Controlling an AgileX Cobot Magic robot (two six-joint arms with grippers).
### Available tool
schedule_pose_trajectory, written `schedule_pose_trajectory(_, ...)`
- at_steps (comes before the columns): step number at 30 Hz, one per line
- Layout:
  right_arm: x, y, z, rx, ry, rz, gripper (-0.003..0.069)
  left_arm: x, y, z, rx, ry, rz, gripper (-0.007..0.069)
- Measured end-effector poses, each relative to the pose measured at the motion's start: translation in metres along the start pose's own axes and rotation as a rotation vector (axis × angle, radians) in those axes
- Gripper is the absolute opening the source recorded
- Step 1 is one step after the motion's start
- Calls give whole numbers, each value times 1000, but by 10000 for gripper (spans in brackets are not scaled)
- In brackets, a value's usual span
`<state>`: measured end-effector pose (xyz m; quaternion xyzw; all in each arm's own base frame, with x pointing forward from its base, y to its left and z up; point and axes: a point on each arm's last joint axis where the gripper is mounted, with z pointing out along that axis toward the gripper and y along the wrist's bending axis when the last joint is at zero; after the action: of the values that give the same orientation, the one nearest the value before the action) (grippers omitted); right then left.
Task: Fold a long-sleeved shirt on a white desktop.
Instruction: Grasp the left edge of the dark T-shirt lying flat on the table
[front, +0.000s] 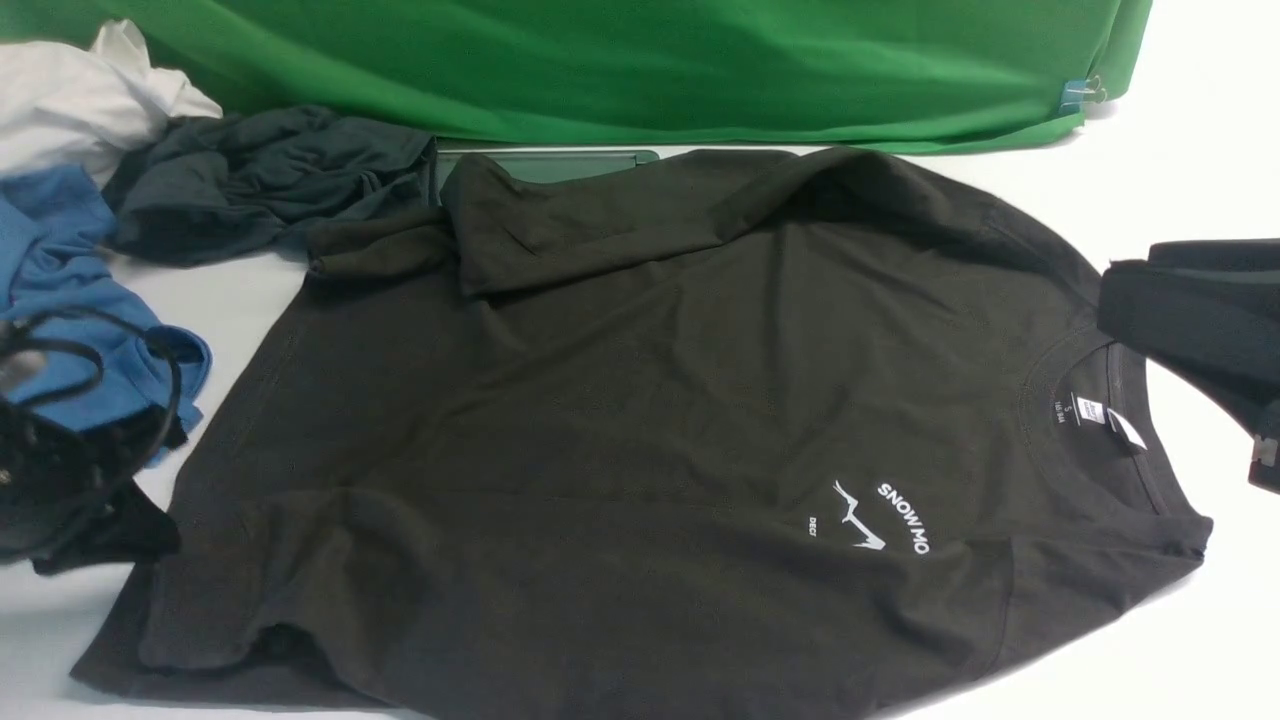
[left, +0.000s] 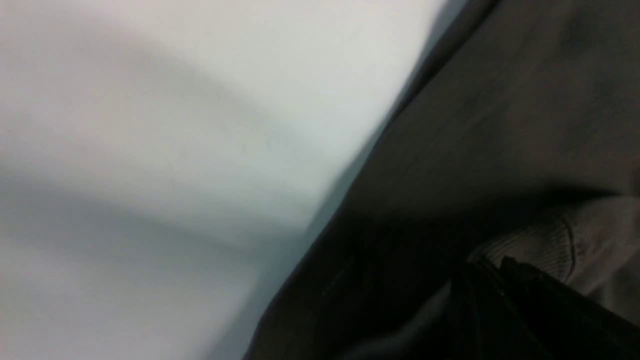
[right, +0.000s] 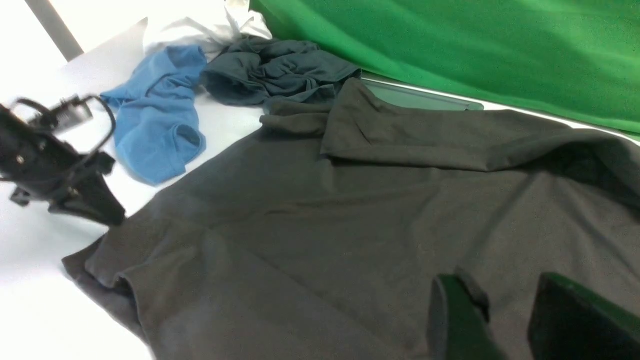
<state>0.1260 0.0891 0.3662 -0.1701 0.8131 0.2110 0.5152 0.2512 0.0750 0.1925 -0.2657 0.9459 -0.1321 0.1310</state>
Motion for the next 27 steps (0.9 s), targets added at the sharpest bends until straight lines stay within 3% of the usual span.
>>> schedule_pose_trajectory(10,0,0,0,3,-5,-8,242,-32,-15,-30,15,-154,74,41)
schedule_pose_trajectory(19,1,0,10,12,25,-16,242,-57,-34,-56,99,-247,137,50)
schedule_pose_trajectory(24,3,-1,15,18,53,-17,242,-49,-23,-53,-7,-160,87,132)
schedule_pose_trajectory(27,4,-1,15,19,57,-17,242,-44,-12,-43,-96,-98,53,237)
